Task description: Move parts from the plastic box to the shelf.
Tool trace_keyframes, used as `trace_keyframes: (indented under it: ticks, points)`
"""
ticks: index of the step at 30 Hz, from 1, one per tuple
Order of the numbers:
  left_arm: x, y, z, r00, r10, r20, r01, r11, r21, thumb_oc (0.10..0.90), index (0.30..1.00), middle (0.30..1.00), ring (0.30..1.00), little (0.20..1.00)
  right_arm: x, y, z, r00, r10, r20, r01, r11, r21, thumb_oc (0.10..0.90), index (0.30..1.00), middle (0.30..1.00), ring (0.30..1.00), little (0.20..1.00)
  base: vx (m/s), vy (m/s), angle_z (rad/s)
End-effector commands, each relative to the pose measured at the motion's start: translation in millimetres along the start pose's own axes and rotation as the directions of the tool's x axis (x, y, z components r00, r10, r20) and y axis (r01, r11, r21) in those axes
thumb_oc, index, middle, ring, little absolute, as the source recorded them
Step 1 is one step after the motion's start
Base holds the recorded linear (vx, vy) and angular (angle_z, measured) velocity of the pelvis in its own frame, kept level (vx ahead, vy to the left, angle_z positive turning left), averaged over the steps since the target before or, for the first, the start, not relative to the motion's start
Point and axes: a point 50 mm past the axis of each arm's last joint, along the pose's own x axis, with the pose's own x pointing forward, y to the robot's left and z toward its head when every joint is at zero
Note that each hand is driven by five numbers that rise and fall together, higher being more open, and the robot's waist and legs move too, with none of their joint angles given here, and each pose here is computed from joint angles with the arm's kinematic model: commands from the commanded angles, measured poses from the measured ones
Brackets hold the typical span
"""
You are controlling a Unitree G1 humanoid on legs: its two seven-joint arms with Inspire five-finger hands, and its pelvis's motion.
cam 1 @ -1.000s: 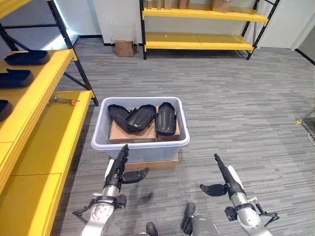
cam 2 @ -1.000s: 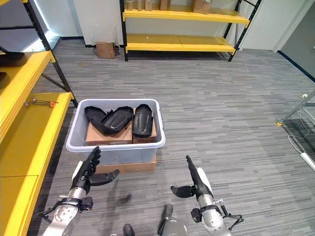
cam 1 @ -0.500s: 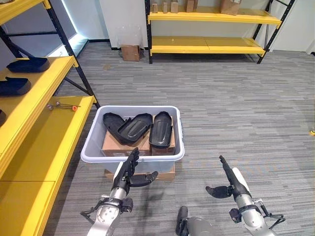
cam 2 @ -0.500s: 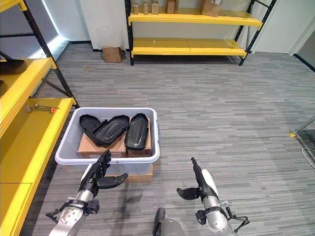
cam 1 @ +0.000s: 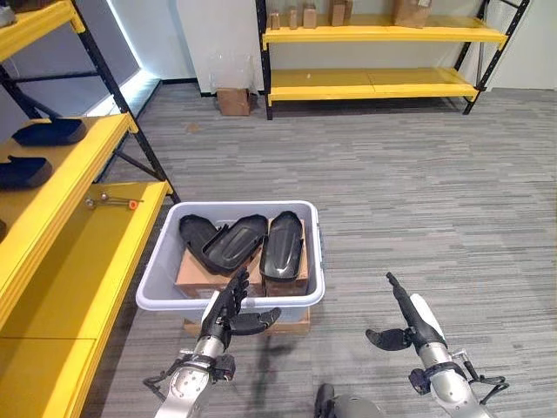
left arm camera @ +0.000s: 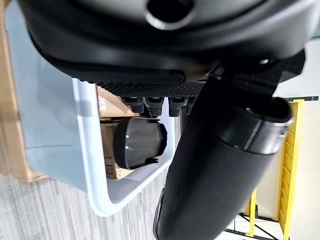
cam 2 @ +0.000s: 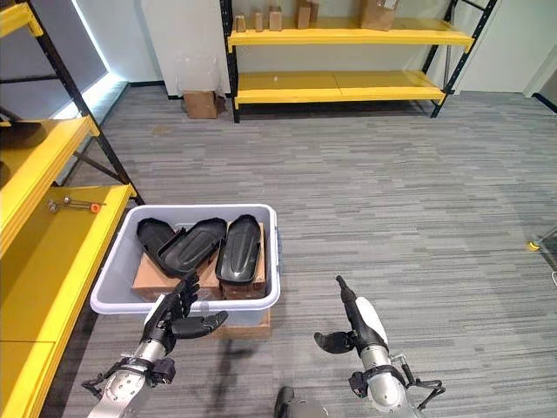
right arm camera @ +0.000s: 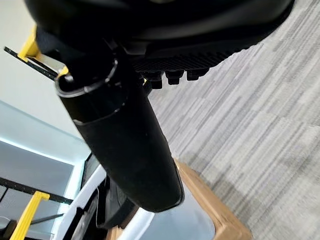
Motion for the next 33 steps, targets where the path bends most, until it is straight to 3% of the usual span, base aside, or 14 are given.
trace_keyframes:
  ticks: [1, 8, 14, 26, 33]
  points:
    - [14, 5, 44, 0.967, 0.033, 0.252, -0.027, 0.999, -0.027, 0.900, 1.000, 1.000, 1.000, 1.000, 10, -20, 39, 0.968, -0.088, 0.236, 0.090, 0.996, 0.002, 0.900, 1.000, 1.000, 1.000, 1.000, 0.13, -0.133, -0.09]
    - [19, 7, 50, 0.960, 0.067, 0.273, -0.057, 0.997, -0.046, 0.900, 1.000, 1.000, 1.000, 1.000, 7, -26, 38, 0.966, -0.062, 0.251, 0.070, 0.997, -0.022, 0.900, 1.000, 1.000, 1.000, 1.000, 0.13, -0.118, -0.21]
    - [8, 19, 48, 0.957, 0.130, 0.260, -0.118, 0.991, -0.062, 0.900, 1.000, 1.000, 1.000, 1.000, 12, -24, 43, 0.962, -0.011, 0.274, 0.022, 0.999, -0.037, 0.900, 1.000, 1.000, 1.000, 1.000, 0.14, 0.224, -0.36]
    - [11, 15, 46, 0.964, 0.051, 0.262, -0.047, 0.999, -0.020, 0.900, 1.000, 1.000, 1.000, 1.000, -2, -20, 30, 0.971, -0.050, 0.235, 0.048, 0.999, 0.013, 0.900, 1.000, 1.000, 1.000, 1.000, 0.10, 0.179, -0.17]
    - [10, 21, 53, 0.962, 0.056, 0.267, -0.059, 0.998, 0.002, 0.900, 1.000, 1.000, 1.000, 1.000, 2, -6, 37, 0.975, 0.047, 0.219, -0.104, 0.961, 0.257, 0.900, 1.000, 1.000, 1.000, 1.000, 0.03, 0.043, 0.13]
